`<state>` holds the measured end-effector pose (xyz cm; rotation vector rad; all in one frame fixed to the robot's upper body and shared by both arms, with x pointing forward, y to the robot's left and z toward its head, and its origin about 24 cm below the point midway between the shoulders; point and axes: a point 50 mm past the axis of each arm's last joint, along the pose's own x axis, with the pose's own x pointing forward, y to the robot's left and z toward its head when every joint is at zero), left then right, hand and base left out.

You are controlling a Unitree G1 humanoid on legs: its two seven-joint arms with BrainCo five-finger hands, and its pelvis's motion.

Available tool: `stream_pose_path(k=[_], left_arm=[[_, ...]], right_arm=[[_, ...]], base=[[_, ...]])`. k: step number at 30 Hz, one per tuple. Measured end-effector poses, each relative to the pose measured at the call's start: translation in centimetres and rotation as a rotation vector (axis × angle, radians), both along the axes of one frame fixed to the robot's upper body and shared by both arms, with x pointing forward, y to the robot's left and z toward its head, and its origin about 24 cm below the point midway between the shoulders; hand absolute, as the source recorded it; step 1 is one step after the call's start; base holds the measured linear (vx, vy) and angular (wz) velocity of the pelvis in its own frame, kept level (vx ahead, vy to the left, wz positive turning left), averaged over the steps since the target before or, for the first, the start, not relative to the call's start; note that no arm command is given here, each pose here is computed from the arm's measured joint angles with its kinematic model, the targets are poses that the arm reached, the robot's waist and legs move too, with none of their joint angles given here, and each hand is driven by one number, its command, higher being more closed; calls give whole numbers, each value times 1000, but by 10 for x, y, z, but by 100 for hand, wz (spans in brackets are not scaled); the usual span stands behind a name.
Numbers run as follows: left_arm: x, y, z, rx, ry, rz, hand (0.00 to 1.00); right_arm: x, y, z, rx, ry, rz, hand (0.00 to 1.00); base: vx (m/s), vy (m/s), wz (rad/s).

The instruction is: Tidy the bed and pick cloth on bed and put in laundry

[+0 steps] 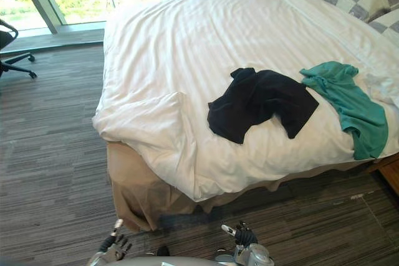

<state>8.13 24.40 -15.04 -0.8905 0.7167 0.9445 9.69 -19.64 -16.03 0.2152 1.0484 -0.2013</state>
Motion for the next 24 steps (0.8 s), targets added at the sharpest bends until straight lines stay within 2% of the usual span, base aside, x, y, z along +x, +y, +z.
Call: stream_pose_path(k=[2,3,5,7,8,9,11,14,16,17,18,19,21,24], left_arm=[[-1,22,8,49,-54,168,0],[-4,46,18,98,-112,326,0],[-6,71,31,162,-183,468,0],[-7,109,57,274,-267,652,0],[-8,118,64,302,-280,689,0],[-4,139,82,362,-334,764,0],[7,158,105,415,-412,796,0],[33,188,156,582,-516,728,0],[52,196,189,697,-571,650,0],[67,198,213,809,-593,582,0],[83,196,237,954,-586,490,0],[90,194,247,1015,-587,445,0],[124,172,292,1250,-651,231,0],[159,137,330,1446,-742,20,0]], right_arm=[[-7,-7,-1,-16,30,-7,0],[-12,-13,-2,-26,45,-25,0],[-15,-17,-2,-31,52,-41,0],[-16,-20,-2,-41,60,-43,0],[-16,-21,-1,-44,58,-43,0],[-16,-23,-1,-52,57,-43,0],[-16,-23,-1,-59,57,-41,0],[-17,-23,0,-80,55,-31,0],[-20,-23,0,-86,59,-29,0],[-21,-22,0,-86,63,-27,0],[-21,-22,0,-85,60,-33,0],[-21,-22,0,-87,57,-35,0],[-18,-23,1,-83,40,-55,0],[-15,-24,3,-83,16,-61,0]], base=[[16,-21,31],[19,-18,33],[13,-13,26],[6,-14,14],[-4,-21,14],[-9,-28,17],[-14,-28,21],[0,-15,5],[0,0,0],[0,0,0],[-13,-17,-5],[-16,-12,-18],[-17,-7,-28],[-30,-6,-42]])
